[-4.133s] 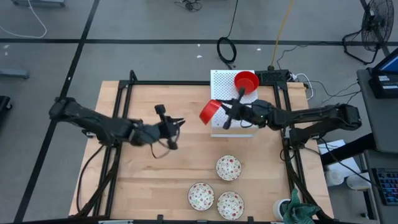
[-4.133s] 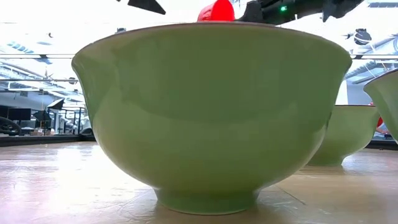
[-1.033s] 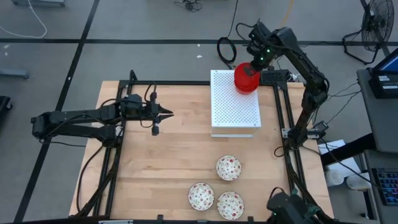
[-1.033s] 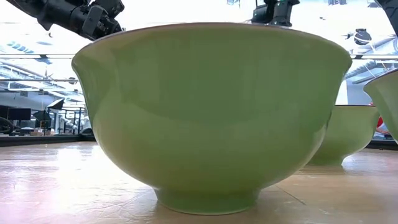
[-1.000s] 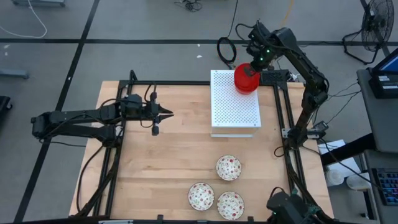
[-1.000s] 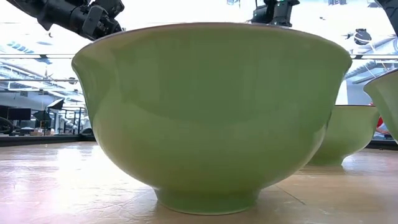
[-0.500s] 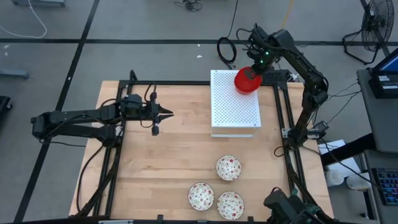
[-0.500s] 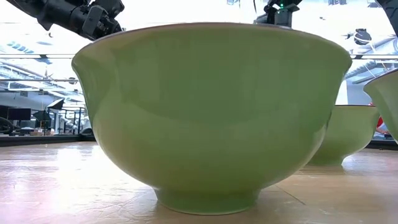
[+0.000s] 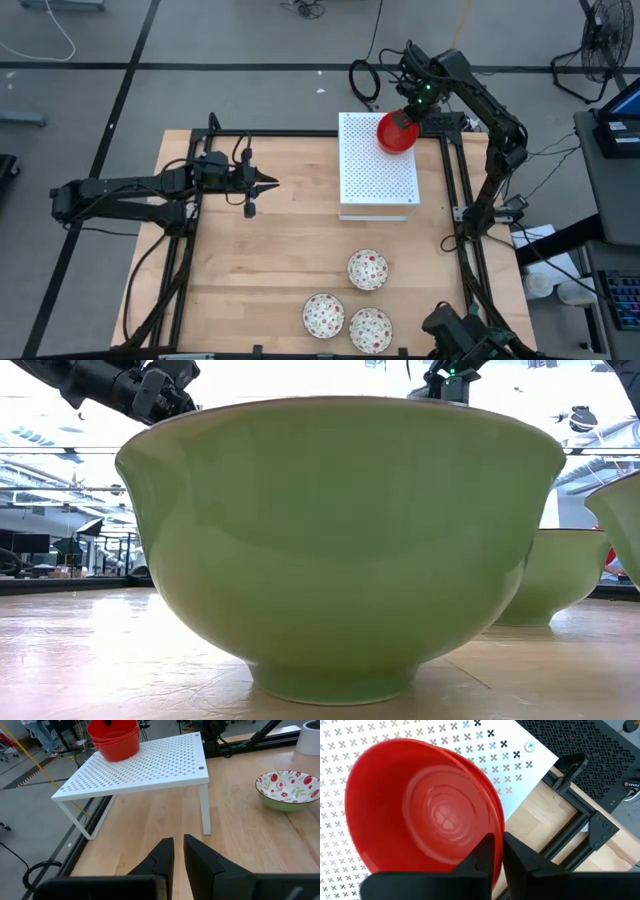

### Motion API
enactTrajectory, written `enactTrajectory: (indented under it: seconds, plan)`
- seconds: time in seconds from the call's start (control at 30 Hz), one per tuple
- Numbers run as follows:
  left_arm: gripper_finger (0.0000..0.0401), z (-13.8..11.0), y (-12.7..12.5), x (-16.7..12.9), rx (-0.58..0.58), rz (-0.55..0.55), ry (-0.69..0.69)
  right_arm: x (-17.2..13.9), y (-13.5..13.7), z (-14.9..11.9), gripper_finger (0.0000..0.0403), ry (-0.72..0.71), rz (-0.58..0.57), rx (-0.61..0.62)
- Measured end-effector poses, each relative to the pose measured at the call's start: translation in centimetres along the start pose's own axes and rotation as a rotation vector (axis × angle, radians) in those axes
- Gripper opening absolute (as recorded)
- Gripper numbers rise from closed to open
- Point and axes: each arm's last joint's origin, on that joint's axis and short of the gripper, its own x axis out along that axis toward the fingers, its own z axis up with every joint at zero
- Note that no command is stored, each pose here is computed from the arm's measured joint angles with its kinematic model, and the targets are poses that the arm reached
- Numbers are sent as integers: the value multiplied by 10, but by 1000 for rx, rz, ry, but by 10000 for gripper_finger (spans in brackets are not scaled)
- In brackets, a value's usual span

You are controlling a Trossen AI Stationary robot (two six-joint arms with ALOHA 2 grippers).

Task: Pick & Place Mini bowls
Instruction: Stack the red bowl on the red bowl on the shelf

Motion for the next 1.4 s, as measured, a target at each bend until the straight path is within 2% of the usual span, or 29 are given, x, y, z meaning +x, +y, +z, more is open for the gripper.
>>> enactTrajectory:
  seconds: [0.27,0.4,0.57,0.7,0.83,0.93,1.03,1.17,1.3,1.4]
  plan:
    - [49,0,0,0,0,0,0,0,0,0,69,-4,0,0]
    - [49,0,0,0,0,0,0,-8,-1,-2,93,-62,-5,-3]
    - [49,0,0,0,-1,0,0,-33,-1,-10,123,-213,-10,-14]
    - [49,0,0,0,-2,0,0,-61,-2,-25,140,-362,-57,-12]
    - [49,0,0,0,-3,0,2,-85,-1,-45,145,-517,-58,-21]
    - [49,-1,0,0,-4,-3,12,-92,0,-62,139,-649,-61,-40]
    - [49,-3,-1,0,-5,-7,27,-86,-1,-78,130,-798,-62,-41]
    - [49,-3,-1,0,-5,-7,28,-63,0,-97,109,-1019,-32,-56]
    - [49,-2,-1,0,3,-6,22,-26,0,-110,72,-1197,28,-74]
    - [49,-2,-1,0,4,-6,22,0,2,-117,31,-1252,99,-119]
